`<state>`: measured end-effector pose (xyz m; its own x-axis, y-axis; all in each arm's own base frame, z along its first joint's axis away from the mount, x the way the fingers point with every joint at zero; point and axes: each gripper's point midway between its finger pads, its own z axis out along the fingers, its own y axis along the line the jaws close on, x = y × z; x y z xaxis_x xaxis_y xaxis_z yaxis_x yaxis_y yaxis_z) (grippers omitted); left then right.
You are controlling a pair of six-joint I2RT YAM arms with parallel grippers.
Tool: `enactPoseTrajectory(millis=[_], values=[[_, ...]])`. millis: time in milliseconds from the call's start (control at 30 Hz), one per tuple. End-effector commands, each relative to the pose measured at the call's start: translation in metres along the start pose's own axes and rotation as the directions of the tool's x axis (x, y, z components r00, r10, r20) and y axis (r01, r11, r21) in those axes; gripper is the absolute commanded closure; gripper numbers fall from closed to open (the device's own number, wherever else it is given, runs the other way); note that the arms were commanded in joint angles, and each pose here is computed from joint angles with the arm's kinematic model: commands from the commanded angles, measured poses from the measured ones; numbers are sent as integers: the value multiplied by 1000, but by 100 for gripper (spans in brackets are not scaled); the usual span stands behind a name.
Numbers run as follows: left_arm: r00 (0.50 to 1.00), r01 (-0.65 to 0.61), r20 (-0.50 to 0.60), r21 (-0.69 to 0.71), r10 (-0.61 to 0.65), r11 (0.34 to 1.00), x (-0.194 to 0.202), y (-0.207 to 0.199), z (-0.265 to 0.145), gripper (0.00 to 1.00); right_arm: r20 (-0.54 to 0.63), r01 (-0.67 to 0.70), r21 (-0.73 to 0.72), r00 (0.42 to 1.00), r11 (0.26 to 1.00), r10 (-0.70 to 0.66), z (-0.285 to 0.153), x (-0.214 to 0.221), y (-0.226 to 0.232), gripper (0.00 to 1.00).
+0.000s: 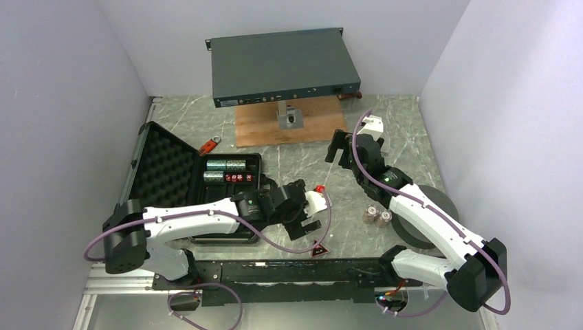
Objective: Pack up texas hold em set
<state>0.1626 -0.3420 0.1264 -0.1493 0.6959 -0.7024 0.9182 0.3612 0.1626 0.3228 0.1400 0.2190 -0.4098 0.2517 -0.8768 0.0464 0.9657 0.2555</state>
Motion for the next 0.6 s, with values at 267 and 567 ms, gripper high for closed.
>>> enactPoseTrajectory(millis=[267,567], values=[[999,9,-48,161,-1,987,-18,-15,12,2,21,-4,-14,1000,1000,4,0,-11,5,0],[990,1,-139,213,29,977,-12,-56,30,6,-19,-43,-114,999,993,41,-4,-26,26,0]])
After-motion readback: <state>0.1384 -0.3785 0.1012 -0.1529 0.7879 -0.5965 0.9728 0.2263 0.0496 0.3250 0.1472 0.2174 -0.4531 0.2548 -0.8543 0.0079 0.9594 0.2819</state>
